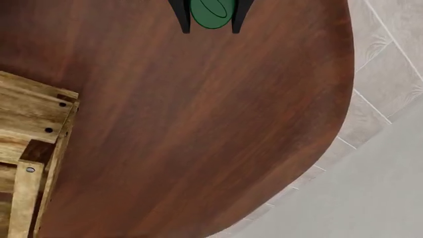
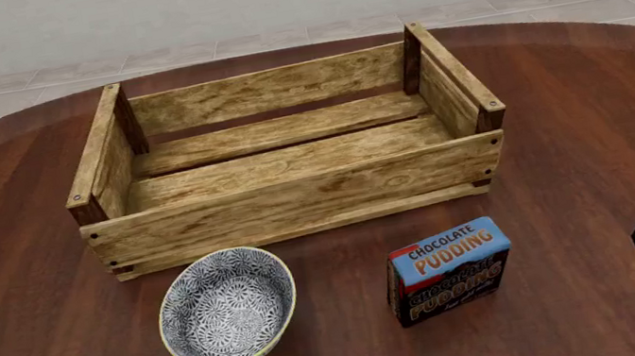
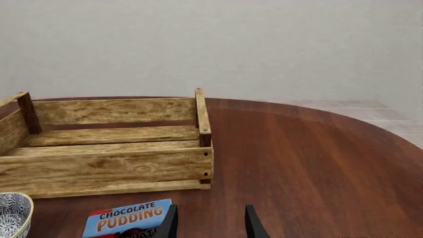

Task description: Pick up the salad dressing and put it in the tray.

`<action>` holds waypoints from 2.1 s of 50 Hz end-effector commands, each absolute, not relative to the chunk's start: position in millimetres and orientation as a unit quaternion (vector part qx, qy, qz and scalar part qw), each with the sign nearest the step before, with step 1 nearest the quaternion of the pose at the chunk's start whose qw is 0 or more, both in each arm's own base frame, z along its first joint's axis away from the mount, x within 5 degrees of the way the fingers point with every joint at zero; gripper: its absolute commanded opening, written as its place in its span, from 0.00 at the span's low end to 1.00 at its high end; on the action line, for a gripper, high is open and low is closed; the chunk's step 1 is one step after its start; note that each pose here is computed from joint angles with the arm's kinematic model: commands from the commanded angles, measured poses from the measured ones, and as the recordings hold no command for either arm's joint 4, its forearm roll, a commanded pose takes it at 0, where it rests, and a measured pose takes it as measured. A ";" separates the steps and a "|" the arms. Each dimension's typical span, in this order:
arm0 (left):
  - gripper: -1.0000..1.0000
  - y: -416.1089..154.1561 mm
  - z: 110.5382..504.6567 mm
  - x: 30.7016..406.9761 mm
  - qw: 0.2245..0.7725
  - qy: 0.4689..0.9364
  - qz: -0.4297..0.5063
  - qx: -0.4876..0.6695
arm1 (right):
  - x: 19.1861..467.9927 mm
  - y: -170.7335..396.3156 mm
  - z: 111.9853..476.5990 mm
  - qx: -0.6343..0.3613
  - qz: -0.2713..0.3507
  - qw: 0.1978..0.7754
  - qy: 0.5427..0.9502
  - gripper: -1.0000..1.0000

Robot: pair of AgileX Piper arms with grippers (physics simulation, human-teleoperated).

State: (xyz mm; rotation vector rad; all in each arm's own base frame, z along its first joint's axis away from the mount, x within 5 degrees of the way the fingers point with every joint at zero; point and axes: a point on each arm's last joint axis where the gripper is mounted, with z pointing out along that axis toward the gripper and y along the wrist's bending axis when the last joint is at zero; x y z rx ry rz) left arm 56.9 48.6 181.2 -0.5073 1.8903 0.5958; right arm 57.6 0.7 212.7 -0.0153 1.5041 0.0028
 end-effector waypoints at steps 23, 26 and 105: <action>0.00 22.9 224.8 43.9 0.609 0.758 0.190 -0.137 | 57.5 0.2 213.1 -0.001 0.001 0.731 0.683 1.00; 0.00 22.1 230.8 44.1 0.617 0.754 0.184 -0.133 | 57.3 0.1 213.2 -0.001 0.001 0.731 0.682 1.00; 0.00 -14.6 399.1 86.6 0.728 0.665 0.053 0.162 | 58.3 0.1 212.6 -0.003 -0.002 0.730 0.684 1.00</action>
